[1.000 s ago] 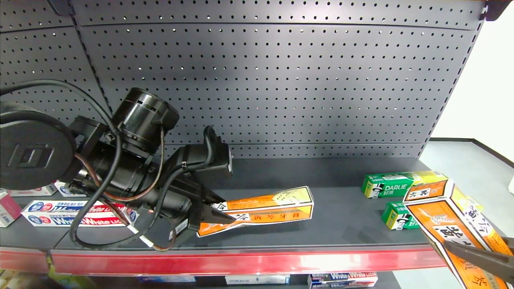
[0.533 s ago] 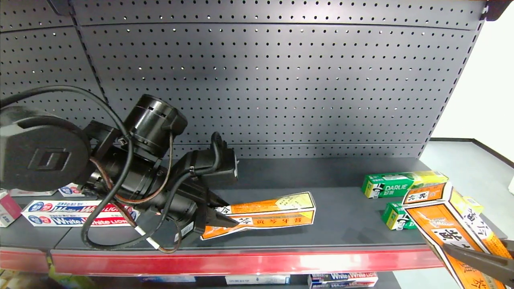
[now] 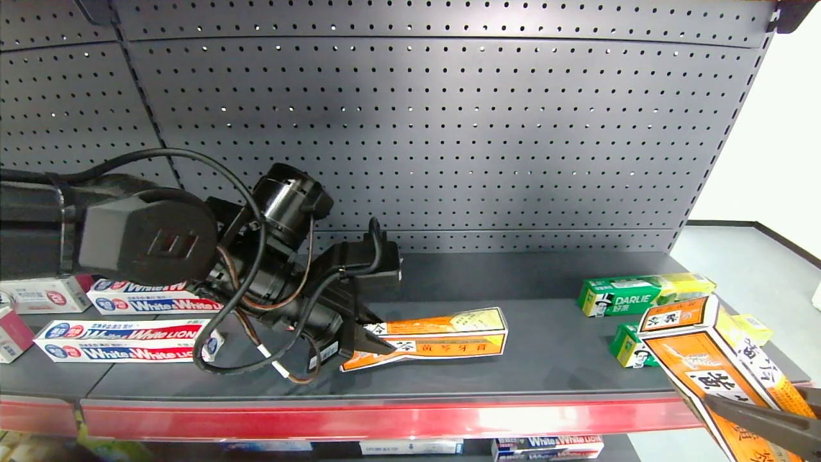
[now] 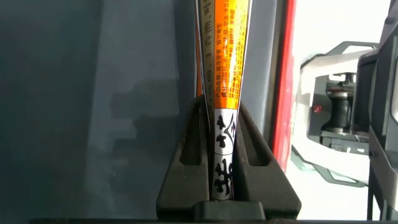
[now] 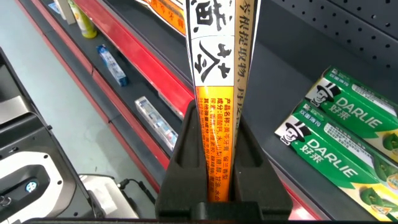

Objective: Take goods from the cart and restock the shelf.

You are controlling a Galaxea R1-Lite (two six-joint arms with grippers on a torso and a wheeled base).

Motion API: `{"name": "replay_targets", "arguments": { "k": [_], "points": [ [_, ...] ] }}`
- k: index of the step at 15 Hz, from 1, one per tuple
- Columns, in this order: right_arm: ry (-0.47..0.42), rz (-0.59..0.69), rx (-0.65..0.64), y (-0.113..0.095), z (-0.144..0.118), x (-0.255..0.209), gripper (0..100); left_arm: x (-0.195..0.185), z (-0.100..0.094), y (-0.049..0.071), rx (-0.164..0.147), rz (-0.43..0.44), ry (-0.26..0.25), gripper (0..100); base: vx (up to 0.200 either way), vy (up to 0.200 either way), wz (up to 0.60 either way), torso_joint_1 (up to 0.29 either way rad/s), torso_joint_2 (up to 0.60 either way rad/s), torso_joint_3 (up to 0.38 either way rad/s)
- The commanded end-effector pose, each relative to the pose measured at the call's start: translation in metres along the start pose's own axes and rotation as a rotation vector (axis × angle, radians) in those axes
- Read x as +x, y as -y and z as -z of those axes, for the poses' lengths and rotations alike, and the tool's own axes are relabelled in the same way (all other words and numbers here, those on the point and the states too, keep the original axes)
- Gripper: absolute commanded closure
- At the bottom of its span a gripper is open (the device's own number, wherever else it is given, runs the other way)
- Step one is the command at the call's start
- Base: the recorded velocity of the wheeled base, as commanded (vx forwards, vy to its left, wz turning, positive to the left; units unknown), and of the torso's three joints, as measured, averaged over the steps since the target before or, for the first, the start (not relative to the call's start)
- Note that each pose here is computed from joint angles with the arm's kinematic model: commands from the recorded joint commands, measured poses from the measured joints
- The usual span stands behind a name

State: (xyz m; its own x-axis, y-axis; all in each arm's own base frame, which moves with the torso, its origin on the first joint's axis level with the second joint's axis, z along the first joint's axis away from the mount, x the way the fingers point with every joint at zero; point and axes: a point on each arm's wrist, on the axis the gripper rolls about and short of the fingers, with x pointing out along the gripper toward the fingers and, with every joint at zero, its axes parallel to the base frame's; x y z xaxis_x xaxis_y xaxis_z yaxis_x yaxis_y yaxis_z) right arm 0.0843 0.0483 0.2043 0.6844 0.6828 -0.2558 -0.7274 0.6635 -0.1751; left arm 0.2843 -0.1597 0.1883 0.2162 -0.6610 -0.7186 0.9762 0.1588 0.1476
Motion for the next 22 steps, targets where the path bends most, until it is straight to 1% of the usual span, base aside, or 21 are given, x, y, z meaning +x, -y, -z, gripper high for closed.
{"name": "replay_targets", "arguments": {
  "k": [1, 5, 7, 9, 10, 13, 16, 19, 20, 22],
  "points": [
    [-0.003, -0.003, 0.000, 0.000, 0.000, 0.001, 100, 0.007, 0.002, -0.002, -0.005, 0.015, -0.008, 100, 0.000, 0.000, 0.00, 0.000, 0.00, 0.000],
    [-0.009, -0.006, 0.001, 0.000, 0.000, 0.003, 100, 0.008, 0.002, -0.002, 0.000, 0.019, -0.006, 100, 0.000, 0.000, 0.00, 0.000, 0.00, 0.000],
    [-0.013, -0.007, 0.003, 0.001, 0.000, 0.004, 100, 0.007, 0.002, -0.001, 0.022, 0.029, -0.011, 100, 0.000, 0.000, 0.00, 0.000, 0.00, 0.000],
    [-0.013, -0.006, 0.003, 0.001, 0.001, 0.004, 100, 0.006, 0.003, 0.003, 0.029, 0.047, -0.024, 100, 0.000, 0.000, 0.00, 0.000, 0.00, 0.000],
    [-0.013, -0.007, 0.003, 0.001, 0.000, 0.004, 100, 0.006, 0.003, 0.004, 0.038, 0.054, -0.029, 100, 0.000, 0.000, 0.00, 0.000, 0.00, 0.000],
    [-0.012, -0.007, 0.002, 0.001, 0.000, 0.003, 100, 0.007, 0.002, 0.005, 0.043, 0.057, -0.027, 100, 0.000, 0.000, 0.00, 0.000, 0.00, 0.000],
    [-0.012, -0.007, 0.002, 0.001, 0.000, 0.003, 100, 0.011, 0.004, 0.010, 0.040, 0.078, -0.039, 100, 0.000, 0.000, 0.00, 0.000, 0.00, 0.000],
    [-0.012, -0.005, 0.002, 0.001, 0.000, 0.003, 100, 0.011, 0.003, 0.013, 0.046, 0.086, -0.038, 100, 0.000, 0.000, 0.00, 0.000, 0.00, 0.000],
    [-0.011, -0.005, 0.002, 0.001, 0.000, 0.003, 100, 0.012, 0.002, 0.019, 0.054, 0.099, -0.041, 100, 0.000, 0.000, 0.00, 0.000, 0.00, 0.000],
    [-0.012, -0.005, 0.002, 0.001, 0.000, 0.003, 100, 0.011, 0.005, 0.024, 0.049, 0.107, -0.048, 100, 0.000, 0.000, 0.00, 0.000, 0.00, 0.000]
  ]
}}
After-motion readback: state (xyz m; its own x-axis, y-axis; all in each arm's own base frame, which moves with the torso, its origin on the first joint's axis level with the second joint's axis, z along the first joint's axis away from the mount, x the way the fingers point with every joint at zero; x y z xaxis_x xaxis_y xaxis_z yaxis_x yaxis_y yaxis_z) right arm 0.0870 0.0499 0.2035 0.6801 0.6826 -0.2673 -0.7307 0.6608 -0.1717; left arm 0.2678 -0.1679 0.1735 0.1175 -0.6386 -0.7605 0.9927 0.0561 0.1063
